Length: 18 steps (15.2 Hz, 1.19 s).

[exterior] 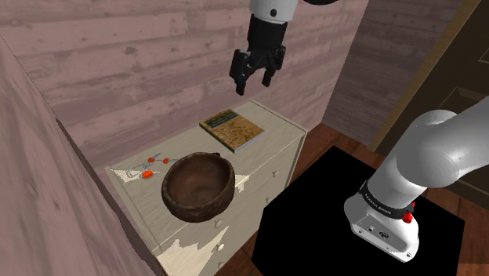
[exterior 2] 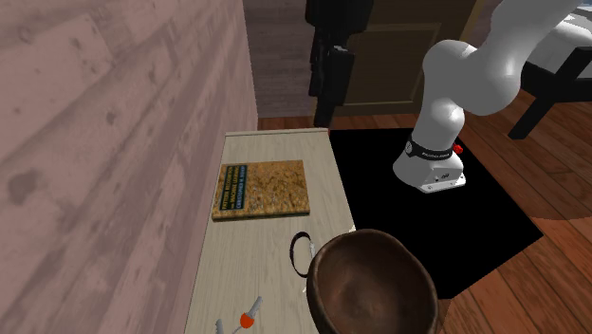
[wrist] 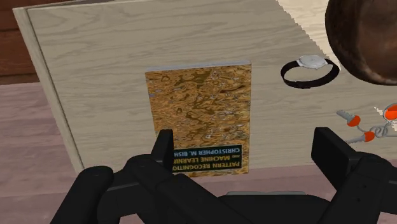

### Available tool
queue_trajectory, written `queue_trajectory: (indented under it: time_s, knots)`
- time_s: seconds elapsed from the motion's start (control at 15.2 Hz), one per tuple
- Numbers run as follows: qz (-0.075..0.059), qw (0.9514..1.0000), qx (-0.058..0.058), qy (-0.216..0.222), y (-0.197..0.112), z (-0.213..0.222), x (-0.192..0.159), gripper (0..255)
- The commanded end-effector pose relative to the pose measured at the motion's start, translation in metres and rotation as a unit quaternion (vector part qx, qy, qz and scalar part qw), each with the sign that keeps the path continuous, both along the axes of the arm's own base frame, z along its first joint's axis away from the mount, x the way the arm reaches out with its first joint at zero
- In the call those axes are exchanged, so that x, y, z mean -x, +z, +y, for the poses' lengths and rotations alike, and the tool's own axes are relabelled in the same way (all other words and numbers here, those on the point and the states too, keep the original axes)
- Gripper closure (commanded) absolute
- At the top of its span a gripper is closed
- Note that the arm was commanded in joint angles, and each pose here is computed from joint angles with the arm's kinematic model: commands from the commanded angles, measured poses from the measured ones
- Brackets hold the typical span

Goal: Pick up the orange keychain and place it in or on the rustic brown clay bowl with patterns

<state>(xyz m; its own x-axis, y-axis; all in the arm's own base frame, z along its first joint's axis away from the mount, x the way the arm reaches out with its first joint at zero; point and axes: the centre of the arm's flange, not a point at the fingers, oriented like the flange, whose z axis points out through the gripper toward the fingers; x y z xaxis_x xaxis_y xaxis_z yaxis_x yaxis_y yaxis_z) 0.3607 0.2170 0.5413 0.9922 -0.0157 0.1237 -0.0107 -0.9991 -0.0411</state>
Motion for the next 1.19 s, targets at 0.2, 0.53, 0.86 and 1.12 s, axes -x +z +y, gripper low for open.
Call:
queue_trajectory:
  time_s: [0.2, 0.53, 0.86, 1.12]
  knots:
    - [0.013, 0.9997, 0.002, -0.021, -0.030, 0.058, -0.020, 0]
    - [0.026, 0.9988, 0.005, -0.041, -0.062, 0.115, -0.041, 0]
    - [0.039, 0.9973, 0.008, -0.061, -0.094, 0.171, -0.063, 0]
    - [0.050, 0.9957, 0.010, -0.077, -0.120, 0.215, -0.082, 0]
